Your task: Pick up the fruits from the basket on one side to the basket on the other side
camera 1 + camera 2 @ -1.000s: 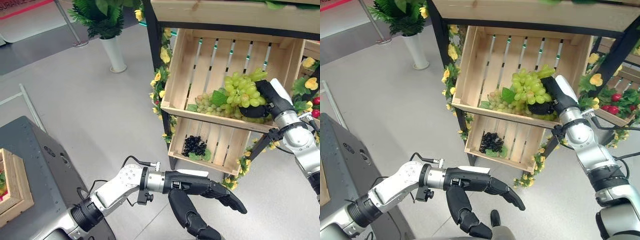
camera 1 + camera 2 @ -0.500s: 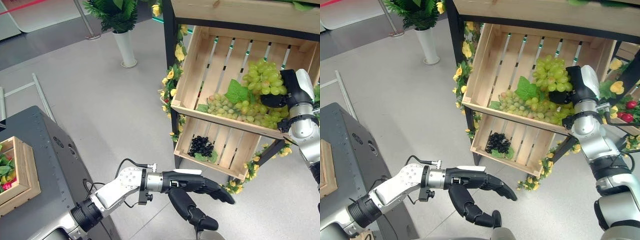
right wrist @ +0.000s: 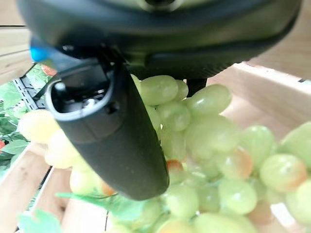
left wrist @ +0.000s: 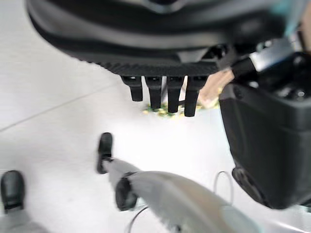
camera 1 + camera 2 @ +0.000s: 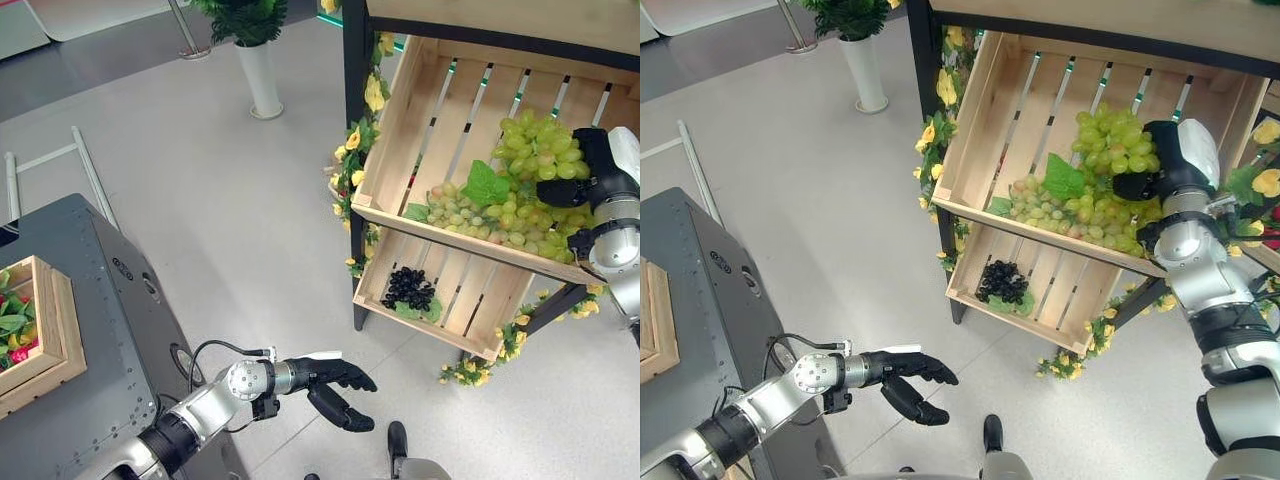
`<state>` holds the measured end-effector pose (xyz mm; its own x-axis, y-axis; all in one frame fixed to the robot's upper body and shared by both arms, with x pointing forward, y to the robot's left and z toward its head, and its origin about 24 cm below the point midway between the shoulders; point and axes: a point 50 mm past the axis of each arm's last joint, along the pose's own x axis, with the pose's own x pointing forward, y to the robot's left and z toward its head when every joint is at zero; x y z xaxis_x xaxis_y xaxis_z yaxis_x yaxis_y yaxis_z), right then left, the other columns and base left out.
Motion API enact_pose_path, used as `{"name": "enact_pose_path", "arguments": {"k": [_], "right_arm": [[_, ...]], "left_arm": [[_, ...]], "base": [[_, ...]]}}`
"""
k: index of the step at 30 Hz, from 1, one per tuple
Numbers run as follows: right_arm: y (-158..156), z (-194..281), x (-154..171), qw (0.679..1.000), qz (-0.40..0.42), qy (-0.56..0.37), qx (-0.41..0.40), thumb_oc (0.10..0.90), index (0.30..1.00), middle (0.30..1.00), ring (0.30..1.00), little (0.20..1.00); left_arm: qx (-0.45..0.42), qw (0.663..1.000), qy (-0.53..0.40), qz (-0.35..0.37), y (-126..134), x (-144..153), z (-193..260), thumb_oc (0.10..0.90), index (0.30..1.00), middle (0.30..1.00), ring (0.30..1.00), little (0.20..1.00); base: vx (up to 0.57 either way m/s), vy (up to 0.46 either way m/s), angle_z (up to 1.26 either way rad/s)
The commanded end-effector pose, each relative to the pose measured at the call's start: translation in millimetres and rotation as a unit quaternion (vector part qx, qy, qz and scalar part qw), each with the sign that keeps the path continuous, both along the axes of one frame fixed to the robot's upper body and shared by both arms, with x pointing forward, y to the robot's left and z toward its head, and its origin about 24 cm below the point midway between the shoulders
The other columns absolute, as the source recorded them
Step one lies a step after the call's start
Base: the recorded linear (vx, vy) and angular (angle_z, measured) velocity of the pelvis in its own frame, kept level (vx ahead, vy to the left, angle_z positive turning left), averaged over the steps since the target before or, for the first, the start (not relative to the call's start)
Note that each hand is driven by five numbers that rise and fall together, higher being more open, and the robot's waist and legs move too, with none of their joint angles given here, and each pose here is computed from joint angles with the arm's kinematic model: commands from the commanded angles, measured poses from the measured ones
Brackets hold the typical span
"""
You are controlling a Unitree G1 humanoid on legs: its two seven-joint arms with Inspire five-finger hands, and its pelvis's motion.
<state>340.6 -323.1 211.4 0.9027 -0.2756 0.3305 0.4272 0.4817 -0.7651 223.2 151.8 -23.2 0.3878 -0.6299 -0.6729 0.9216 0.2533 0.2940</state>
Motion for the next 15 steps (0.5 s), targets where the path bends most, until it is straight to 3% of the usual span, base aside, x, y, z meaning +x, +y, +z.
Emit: {"name": "enact_pose_path", "arguments": {"k": [1, 7, 15], "right_arm": [[-4, 74, -5, 0.994, -0.012, -0.091, -0.056, 0.800, 0.900, 0.900, 0.900, 0.900], [-7, 69, -4, 0.996, -0.014, -0.014, -0.082, 0.800, 0.900, 0.900, 0.900, 0.900], [1, 85, -6, 0.981, 0.004, 0.010, -0.194, 0.800, 0.900, 0.900, 0.900, 0.900]], "left_arm": [[-0.003, 1.000, 0.012, 0.028, 3, 2, -6, 0.800, 0.900, 0.900, 0.900, 0.900], [0.051, 0.997, 0.018, 0.055, 20, -8, -29, 0.800, 0.900, 0.900, 0.900, 0.900], [0.057, 0.997, -0.003, 0.055, 22, -12, -31, 0.800, 0.900, 0.900, 0.900, 0.900]], "base": [[-0.01, -0.034, -0.01], [-0.01, -0.016, 0.00], [-0.01, 0.012, 0.00]]}}
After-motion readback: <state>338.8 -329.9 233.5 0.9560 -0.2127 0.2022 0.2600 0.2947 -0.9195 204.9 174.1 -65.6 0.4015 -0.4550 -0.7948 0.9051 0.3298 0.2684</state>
